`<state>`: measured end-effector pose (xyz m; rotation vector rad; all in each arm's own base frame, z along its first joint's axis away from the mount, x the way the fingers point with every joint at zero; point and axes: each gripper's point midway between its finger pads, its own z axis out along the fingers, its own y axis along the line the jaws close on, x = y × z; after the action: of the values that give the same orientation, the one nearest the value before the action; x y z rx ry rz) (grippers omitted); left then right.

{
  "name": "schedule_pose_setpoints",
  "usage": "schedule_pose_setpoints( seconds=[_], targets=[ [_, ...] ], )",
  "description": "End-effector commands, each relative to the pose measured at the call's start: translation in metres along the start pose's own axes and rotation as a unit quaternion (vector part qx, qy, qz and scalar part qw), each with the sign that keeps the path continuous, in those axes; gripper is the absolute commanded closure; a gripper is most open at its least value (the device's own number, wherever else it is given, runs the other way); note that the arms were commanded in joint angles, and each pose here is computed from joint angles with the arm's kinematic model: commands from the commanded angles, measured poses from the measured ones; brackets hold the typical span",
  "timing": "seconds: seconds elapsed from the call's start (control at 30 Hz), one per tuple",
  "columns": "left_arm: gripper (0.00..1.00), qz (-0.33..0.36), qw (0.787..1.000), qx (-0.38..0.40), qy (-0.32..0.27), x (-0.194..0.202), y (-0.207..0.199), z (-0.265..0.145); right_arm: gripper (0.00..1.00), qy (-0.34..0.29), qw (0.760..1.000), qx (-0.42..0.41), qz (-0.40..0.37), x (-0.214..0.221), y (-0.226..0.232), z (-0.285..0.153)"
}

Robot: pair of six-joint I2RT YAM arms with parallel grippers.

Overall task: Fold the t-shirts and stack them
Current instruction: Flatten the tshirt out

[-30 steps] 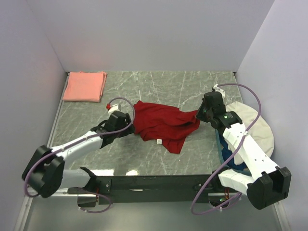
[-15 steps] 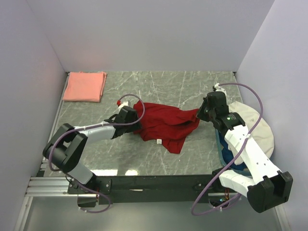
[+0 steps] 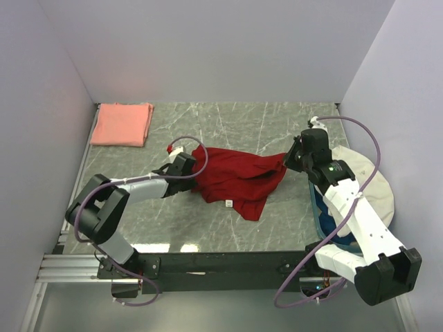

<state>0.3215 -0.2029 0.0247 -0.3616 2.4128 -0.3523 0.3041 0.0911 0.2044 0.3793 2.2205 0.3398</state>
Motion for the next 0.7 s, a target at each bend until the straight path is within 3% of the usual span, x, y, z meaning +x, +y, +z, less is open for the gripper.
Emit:
schedule_pose_setpoints(
  seconds=[0.0,0.23,0.47,0.67],
  targets=[
    [0.99,-0.010,0.999,-0.025,-0.040,-0.027,0.006,-0.024,0.98,-0.045,0.999,-0.024,0.004,-0.034,0.014,-0.010],
    [0.99,-0.072,0.987,-0.002,-0.143,-0.112,0.001,-0.096,0.98,-0.057,0.997,-0.041,0.020,-0.057,0.027,-0.012],
    [0.99,-0.111,0.958,0.052,-0.261,-0.201,-0.013,-0.193,0.99,-0.094,0.993,-0.068,0.033,-0.097,0.050,-0.029],
    [0.99,-0.116,0.929,0.076,-0.343,-0.255,-0.023,-0.271,0.99,-0.142,0.983,-0.112,0.024,-0.141,0.078,-0.059]
  ],
)
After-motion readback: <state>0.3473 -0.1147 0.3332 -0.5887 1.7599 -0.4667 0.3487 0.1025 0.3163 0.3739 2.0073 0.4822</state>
